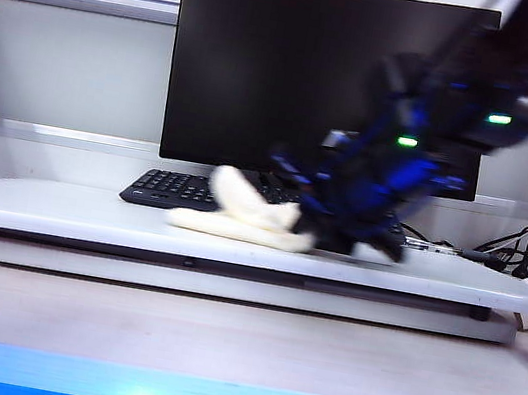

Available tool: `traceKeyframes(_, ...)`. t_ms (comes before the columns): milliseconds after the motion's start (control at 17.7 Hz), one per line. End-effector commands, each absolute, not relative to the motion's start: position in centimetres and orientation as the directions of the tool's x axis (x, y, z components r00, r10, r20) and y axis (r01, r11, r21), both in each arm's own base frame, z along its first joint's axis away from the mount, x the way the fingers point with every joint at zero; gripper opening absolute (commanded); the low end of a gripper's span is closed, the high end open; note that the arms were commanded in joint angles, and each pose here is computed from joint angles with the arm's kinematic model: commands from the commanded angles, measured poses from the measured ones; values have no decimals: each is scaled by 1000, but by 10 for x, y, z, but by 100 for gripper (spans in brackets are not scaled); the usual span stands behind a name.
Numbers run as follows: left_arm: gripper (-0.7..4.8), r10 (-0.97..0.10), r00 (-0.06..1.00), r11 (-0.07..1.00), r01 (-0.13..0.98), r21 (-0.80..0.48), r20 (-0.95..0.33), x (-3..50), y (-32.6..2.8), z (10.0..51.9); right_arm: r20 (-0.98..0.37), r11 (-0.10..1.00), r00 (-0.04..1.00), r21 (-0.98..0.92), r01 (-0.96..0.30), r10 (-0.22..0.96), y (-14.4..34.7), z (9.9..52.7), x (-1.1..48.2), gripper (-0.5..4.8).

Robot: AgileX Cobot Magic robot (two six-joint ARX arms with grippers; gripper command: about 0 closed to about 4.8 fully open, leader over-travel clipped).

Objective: Wipe the tabletop with a clean cloth to remove dust and stains.

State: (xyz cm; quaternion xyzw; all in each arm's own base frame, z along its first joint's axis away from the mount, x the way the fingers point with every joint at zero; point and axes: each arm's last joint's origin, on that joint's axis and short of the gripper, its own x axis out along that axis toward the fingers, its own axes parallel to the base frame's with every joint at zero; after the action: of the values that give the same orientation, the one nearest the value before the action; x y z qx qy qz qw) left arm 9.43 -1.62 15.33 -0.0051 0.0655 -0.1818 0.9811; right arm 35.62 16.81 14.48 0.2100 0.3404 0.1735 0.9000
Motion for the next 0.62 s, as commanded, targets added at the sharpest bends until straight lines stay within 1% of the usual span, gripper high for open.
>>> traceKeyframes(56, -6, -365, 920, 931, 363, -43, -144, 94, -16, 151, -782, 932, 558, 361, 42, 278, 117, 97, 323, -6)
traceKeyframes(225, -6, -366, 919, 931, 363, -43, -144, 94, -16, 151, -780, 921, 580, 371, 123, 237, 77, 92, 303, -5)
traceKeyframes(338, -6, -365, 920, 931, 363, -43, -145, 94, -16, 151, -778, 923, 593, 356, 144, 208, 56, 95, 294, -5)
traceKeyframes(451, -6, -366, 919, 931, 364, -43, -145, 94, -16, 151, -773, 924, 604, 352, 153, 194, 43, 99, 289, -6)
traceKeyframes(620, -6, -366, 919, 931, 363, -43, -145, 94, -16, 151, -768, 922, 610, 357, 153, 196, 37, 102, 289, -6)
